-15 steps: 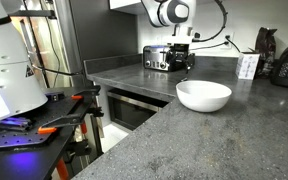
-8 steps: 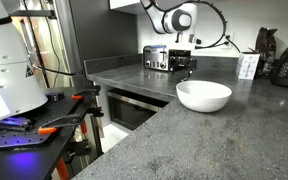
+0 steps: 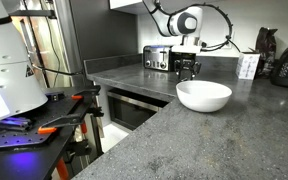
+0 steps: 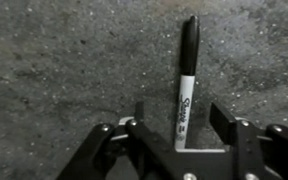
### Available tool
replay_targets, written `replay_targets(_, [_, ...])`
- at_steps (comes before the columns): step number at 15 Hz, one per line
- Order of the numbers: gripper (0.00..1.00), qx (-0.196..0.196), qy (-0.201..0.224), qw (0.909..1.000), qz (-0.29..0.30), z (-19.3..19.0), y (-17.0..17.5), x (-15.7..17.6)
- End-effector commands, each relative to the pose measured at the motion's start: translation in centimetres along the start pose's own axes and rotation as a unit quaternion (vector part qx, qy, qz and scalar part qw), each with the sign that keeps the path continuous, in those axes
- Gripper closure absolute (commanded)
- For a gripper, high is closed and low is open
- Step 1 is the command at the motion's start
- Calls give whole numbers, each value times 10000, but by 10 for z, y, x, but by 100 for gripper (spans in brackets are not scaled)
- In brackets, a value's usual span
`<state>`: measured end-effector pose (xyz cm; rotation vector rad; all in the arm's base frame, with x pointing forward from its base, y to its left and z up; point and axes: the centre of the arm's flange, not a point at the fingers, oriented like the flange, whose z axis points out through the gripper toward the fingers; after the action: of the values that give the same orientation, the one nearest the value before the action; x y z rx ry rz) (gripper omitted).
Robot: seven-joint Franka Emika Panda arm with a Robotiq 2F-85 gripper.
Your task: Put the pen in the bowl
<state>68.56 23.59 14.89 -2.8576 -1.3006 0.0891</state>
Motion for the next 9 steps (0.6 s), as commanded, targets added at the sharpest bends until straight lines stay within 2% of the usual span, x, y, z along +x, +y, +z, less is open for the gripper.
replay_targets(1, [60, 21, -177, 9998, 61, -3, 10, 8])
replay_targets(6, [97, 47, -167, 9998, 110, -8, 12, 6])
replay_targets(7, [100, 54, -155, 9998, 128, -9, 12, 6])
replay_targets(9, [97, 56, -147, 9997, 171, -11, 14, 3])
